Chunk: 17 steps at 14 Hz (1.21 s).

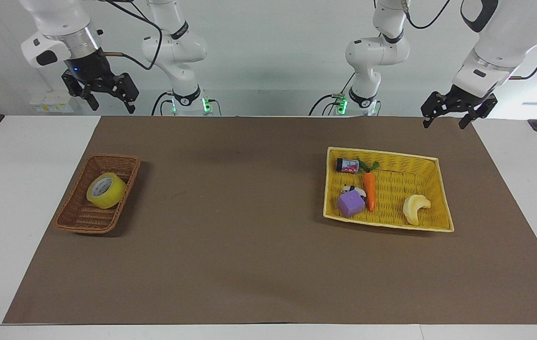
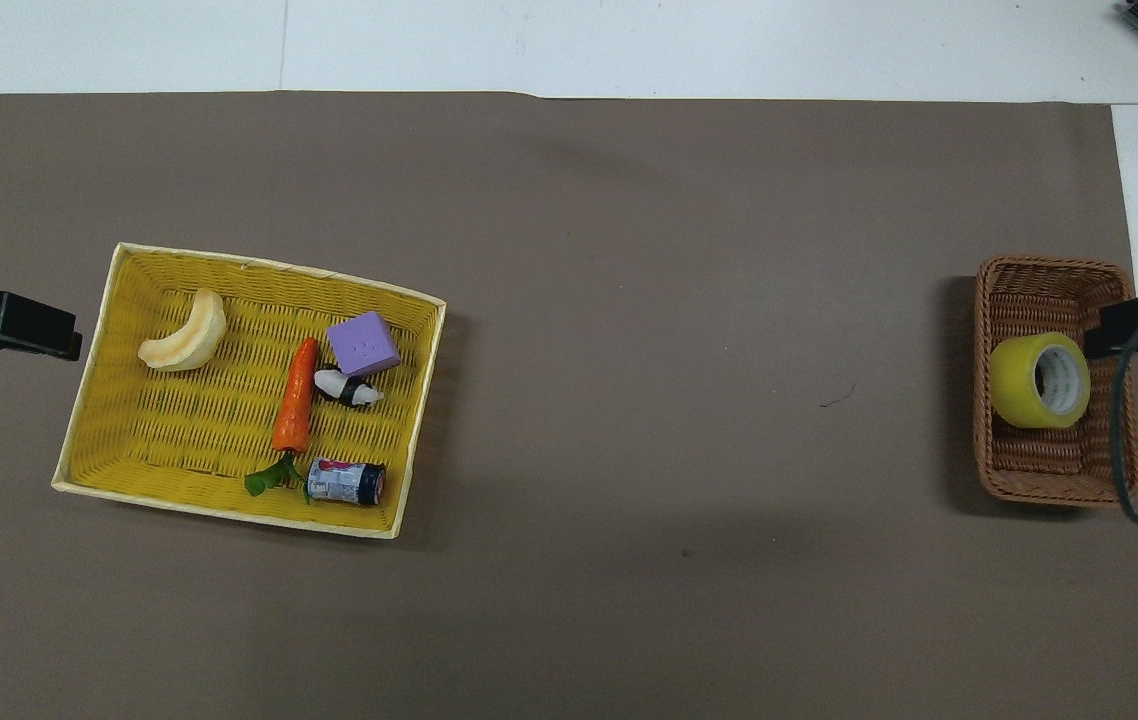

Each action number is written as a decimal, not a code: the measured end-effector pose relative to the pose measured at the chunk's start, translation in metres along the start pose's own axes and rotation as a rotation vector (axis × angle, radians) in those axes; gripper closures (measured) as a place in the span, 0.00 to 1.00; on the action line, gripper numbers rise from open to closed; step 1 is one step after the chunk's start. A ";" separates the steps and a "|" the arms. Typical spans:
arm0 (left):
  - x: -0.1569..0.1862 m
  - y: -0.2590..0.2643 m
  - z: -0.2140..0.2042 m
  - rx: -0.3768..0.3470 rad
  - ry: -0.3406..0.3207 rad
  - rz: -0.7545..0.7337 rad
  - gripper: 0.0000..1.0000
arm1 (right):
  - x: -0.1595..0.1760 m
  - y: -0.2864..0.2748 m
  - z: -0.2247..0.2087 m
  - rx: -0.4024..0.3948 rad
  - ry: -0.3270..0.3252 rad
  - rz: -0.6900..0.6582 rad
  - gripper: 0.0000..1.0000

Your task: Move tape to another basket

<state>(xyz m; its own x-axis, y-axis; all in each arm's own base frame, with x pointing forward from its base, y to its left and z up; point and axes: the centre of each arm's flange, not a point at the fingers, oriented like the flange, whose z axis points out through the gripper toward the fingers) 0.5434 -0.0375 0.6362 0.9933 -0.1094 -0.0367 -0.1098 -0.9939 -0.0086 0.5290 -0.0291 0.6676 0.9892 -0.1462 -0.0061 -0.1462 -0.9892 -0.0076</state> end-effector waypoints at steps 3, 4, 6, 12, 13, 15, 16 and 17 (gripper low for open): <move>0.000 0.000 0.000 0.000 0.000 0.000 0.00 | -0.001 -0.003 0.006 0.004 -0.001 -0.023 0.00; 0.000 0.000 0.000 0.000 0.000 0.000 0.00 | -0.001 -0.006 0.009 0.003 -0.005 -0.043 0.00; 0.000 0.000 0.000 0.000 0.000 0.000 0.00 | -0.002 -0.011 0.011 0.002 -0.009 -0.074 0.00; 0.000 0.000 0.000 0.000 0.000 0.000 0.00 | -0.003 -0.016 0.010 -0.005 -0.004 -0.105 0.00; 0.000 0.000 0.000 0.000 0.000 0.000 0.00 | -0.003 -0.016 0.010 -0.005 -0.004 -0.105 0.00; 0.000 0.000 0.000 0.000 0.000 0.000 0.00 | -0.002 -0.016 0.009 -0.004 0.008 -0.105 0.00; 0.000 0.000 0.000 0.000 0.000 0.000 0.00 | -0.002 -0.016 0.009 -0.004 0.010 -0.105 0.00; 0.000 0.000 0.000 0.000 0.000 0.000 0.00 | -0.002 -0.016 0.009 -0.004 0.010 -0.105 0.00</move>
<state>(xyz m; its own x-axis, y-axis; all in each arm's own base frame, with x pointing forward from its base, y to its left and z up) 0.5434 -0.0375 0.6362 0.9933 -0.1094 -0.0367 -0.1098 -0.9939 -0.0086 0.5297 -0.0130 0.6589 0.9991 -0.0421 0.0046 -0.0421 -0.9991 -0.0039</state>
